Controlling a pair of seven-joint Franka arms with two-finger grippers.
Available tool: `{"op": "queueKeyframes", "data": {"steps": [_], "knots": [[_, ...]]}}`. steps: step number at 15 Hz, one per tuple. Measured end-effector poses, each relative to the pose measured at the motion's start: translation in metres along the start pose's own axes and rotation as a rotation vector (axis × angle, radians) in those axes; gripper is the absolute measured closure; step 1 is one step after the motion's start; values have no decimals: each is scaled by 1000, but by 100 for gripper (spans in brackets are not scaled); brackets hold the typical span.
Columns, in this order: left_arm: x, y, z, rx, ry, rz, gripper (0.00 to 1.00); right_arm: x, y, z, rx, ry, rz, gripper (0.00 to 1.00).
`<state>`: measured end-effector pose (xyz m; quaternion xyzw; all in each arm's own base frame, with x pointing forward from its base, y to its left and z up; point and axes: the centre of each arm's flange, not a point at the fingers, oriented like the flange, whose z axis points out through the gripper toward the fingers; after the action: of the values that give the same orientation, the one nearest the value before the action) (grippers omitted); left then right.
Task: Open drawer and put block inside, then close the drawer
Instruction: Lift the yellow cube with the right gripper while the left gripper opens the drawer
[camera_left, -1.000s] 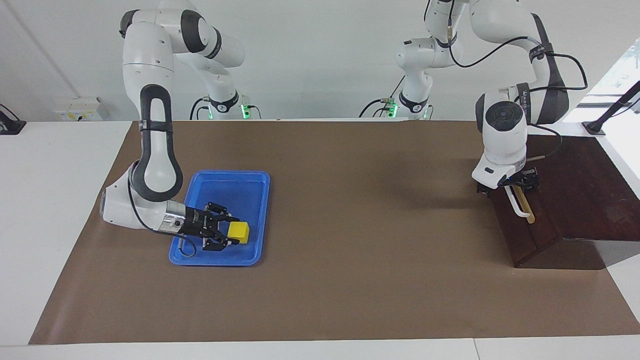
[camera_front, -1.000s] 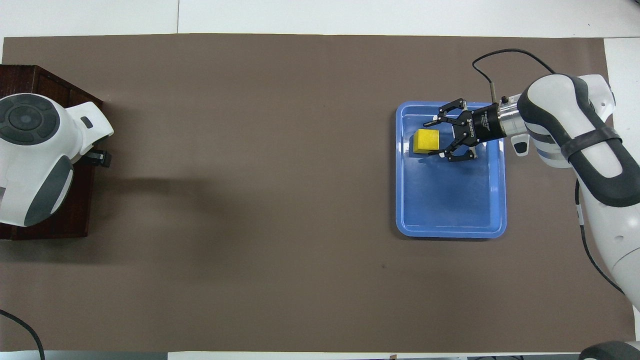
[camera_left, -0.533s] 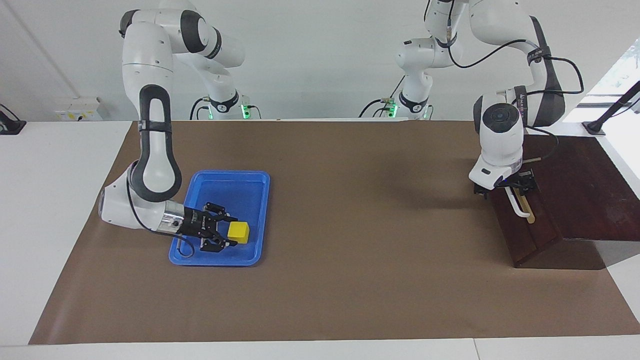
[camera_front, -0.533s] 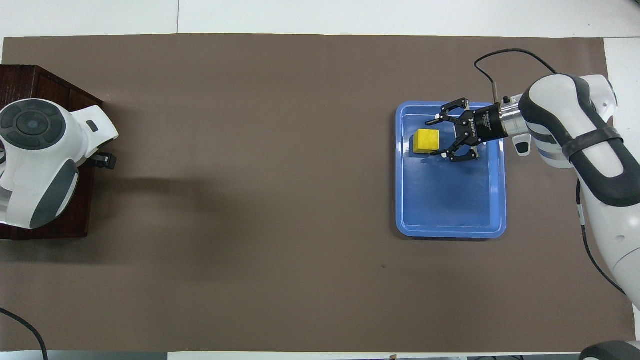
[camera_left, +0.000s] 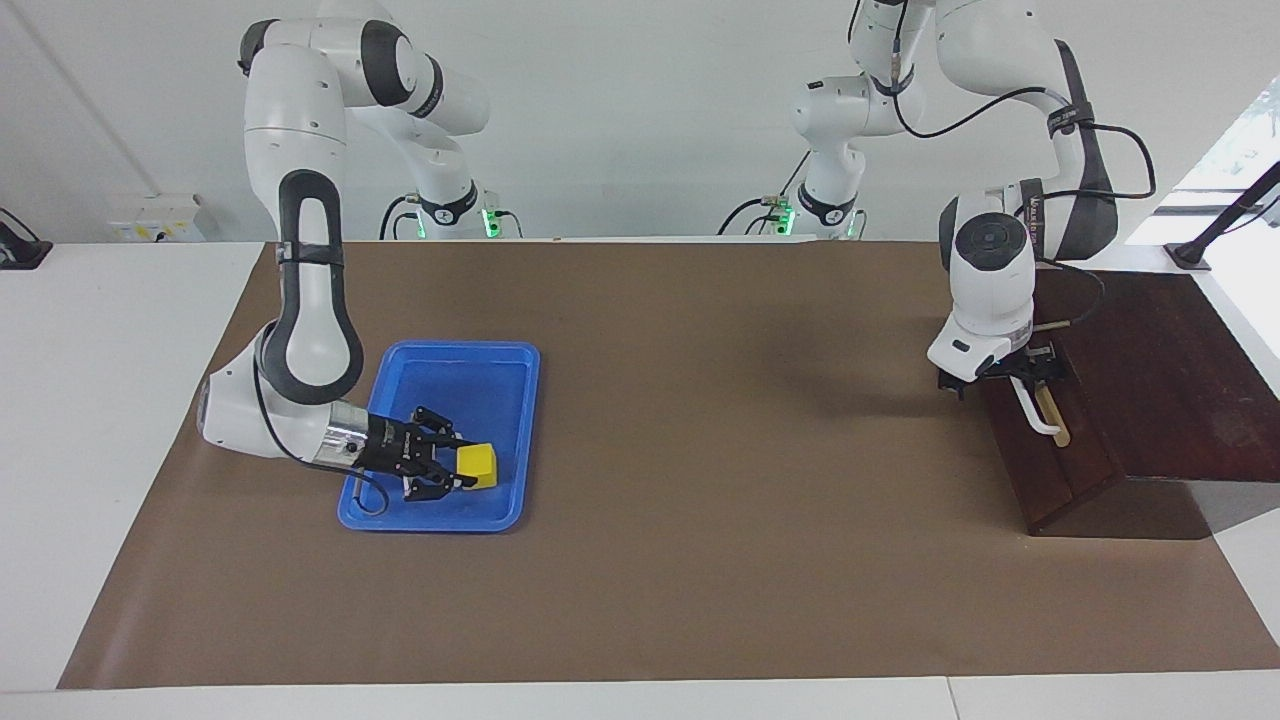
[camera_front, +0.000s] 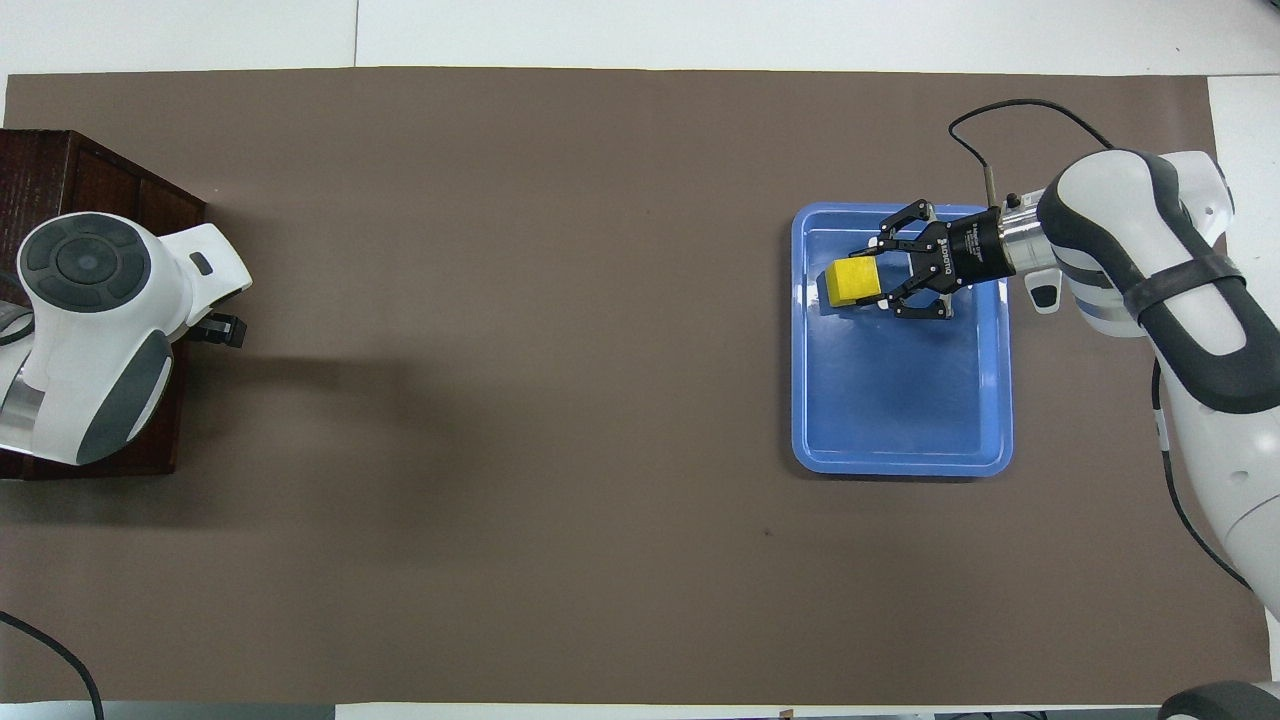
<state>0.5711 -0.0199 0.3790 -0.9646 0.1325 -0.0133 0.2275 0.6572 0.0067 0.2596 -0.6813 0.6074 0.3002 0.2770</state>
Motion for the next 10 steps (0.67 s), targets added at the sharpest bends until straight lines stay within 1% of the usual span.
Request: {"op": "queueKeyframes", "data": {"steps": [4,6,8,10], "knots": [[1,3,-2,2,3,7,0,-1,-1,-1,4,2,-3,45],[2,8,-4,3,7,17,0,-7,-4,-4,11,5,-2,45],[3,14,-7,3,10,27,0,-26,-12,-16,33,8,12,45],[4,20,-9,5,10,31,0,-60,-19,-31,41,-1,20,45]]}}
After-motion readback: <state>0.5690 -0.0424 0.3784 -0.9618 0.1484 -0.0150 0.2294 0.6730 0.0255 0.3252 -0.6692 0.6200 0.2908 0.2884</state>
